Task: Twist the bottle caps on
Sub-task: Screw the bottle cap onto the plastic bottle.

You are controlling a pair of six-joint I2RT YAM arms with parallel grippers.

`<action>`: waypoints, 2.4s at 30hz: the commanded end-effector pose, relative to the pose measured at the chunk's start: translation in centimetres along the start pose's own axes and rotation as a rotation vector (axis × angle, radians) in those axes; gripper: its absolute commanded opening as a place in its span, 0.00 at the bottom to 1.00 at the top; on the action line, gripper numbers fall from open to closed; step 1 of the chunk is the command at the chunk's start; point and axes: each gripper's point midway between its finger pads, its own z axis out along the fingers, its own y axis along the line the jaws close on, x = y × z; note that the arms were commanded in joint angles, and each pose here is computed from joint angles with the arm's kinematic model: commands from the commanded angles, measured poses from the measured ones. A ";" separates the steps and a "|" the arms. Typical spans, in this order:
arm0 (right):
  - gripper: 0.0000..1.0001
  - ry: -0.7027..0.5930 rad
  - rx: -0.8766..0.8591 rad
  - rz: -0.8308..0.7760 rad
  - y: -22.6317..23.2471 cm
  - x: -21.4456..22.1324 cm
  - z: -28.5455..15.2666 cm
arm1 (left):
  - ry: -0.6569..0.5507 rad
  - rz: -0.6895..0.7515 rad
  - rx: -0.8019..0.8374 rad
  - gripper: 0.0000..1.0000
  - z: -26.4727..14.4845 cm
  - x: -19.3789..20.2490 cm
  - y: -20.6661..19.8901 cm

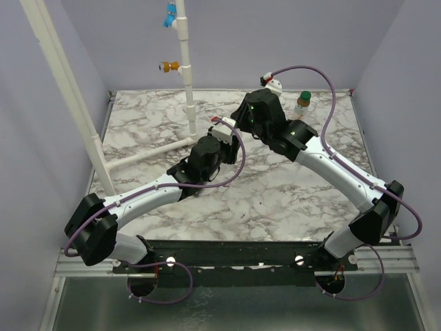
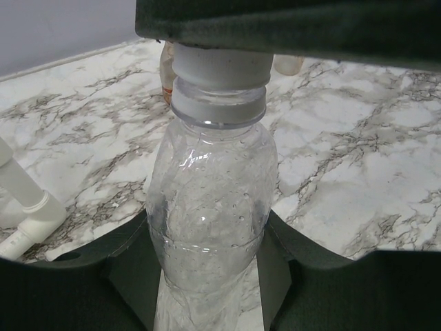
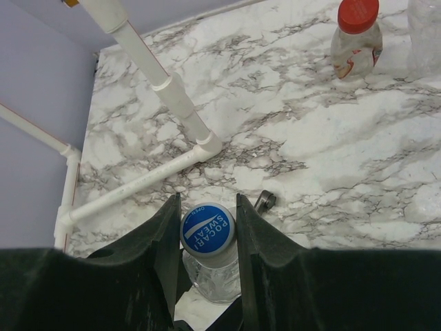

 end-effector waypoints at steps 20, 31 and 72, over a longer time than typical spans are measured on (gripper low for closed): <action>0.54 0.080 -0.083 0.007 1.1 0.7 -6.1 | -0.071 -0.040 -0.072 0.00 -1.2 -0.4 2.4; 0.75 0.021 -0.201 -0.059 1.3 -0.5 -8.6 | -0.079 -0.038 0.080 0.00 -2.6 -0.3 0.4; 0.77 0.122 -1.092 -0.172 4.5 0.8 -12.1 | -0.078 -0.320 0.974 0.00 -12.1 -3.7 -9.2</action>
